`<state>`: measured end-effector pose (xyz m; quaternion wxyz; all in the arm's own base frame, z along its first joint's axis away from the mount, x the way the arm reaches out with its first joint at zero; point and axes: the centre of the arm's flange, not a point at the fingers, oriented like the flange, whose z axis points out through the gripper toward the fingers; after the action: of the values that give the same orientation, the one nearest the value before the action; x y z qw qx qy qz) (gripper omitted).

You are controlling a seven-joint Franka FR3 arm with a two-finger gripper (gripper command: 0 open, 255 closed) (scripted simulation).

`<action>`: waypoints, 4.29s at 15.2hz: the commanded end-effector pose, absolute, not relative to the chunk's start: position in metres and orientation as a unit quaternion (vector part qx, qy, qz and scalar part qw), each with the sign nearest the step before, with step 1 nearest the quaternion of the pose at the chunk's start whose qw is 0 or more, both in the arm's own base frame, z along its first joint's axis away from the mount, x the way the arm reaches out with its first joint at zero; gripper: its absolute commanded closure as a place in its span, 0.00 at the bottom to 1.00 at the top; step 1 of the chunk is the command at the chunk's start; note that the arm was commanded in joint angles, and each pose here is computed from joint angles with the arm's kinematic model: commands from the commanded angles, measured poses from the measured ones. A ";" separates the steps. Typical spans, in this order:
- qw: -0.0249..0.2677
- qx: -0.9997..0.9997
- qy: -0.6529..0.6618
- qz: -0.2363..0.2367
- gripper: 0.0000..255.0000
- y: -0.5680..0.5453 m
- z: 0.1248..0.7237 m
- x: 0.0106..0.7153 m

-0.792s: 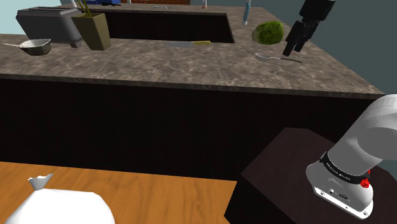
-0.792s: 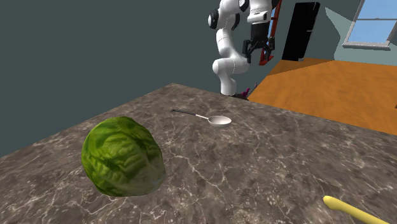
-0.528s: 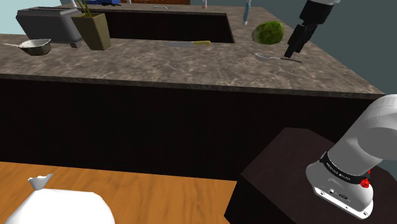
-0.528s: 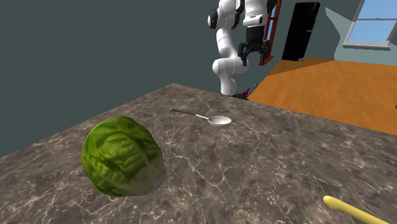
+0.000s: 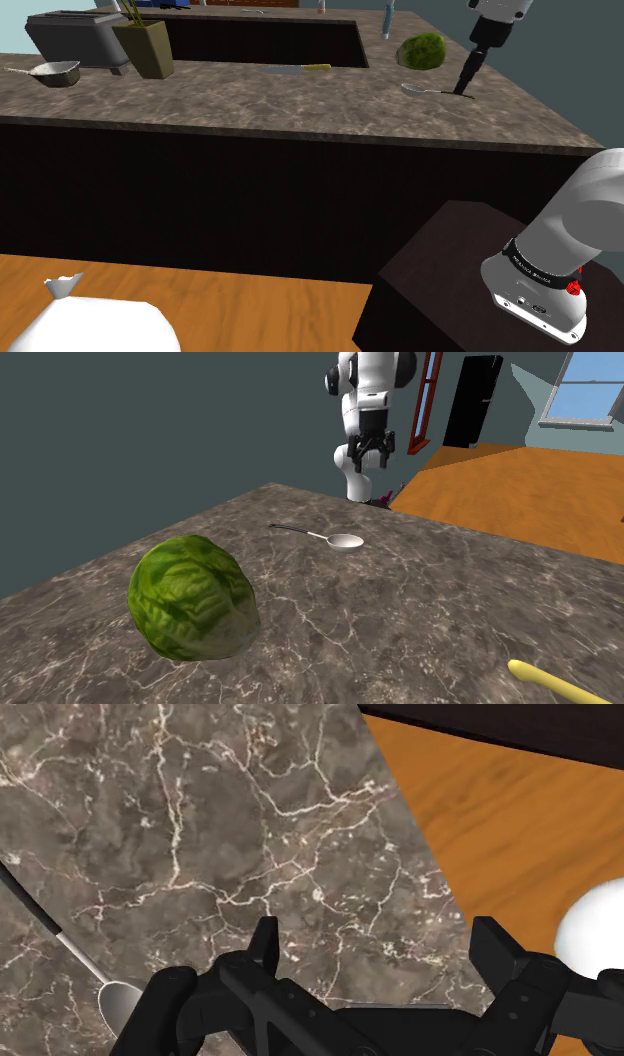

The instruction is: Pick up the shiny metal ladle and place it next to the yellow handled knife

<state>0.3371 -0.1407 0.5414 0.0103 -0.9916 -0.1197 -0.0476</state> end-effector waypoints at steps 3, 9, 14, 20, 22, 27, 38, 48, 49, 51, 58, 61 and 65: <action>-0.002 -0.984 -0.173 -0.045 0.00 -0.183 0.525 0.353; -0.019 -0.967 -0.249 -0.041 0.00 -0.245 0.501 0.389; -0.033 -0.949 -0.311 -0.037 0.00 -0.293 0.484 0.426; -0.047 -0.927 -0.372 -0.033 0.00 -0.337 0.467 0.468; -0.047 -0.927 -0.372 -0.033 0.00 -0.337 0.457 0.469; -0.047 -0.927 -0.372 -0.033 0.00 -0.339 0.428 0.472; -0.047 -0.927 -0.372 -0.033 1.00 -0.339 0.428 0.472; -0.047 -0.927 -0.372 -0.033 1.00 -0.339 0.444 0.472; -0.047 -0.927 -0.372 -0.033 1.00 -0.339 0.449 0.472; -0.047 -0.927 -0.372 -0.033 1.00 -0.339 0.459 0.472; -0.047 -0.927 -0.372 -0.033 1.00 -0.339 0.496 0.472; -0.047 -0.927 -0.372 -0.033 1.00 -0.339 0.512 0.472; -0.047 -0.927 -0.372 -0.033 1.00 -0.339 0.533 0.472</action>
<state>0.4725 -0.3391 0.5270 -0.0476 -0.9265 -0.3717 -0.0331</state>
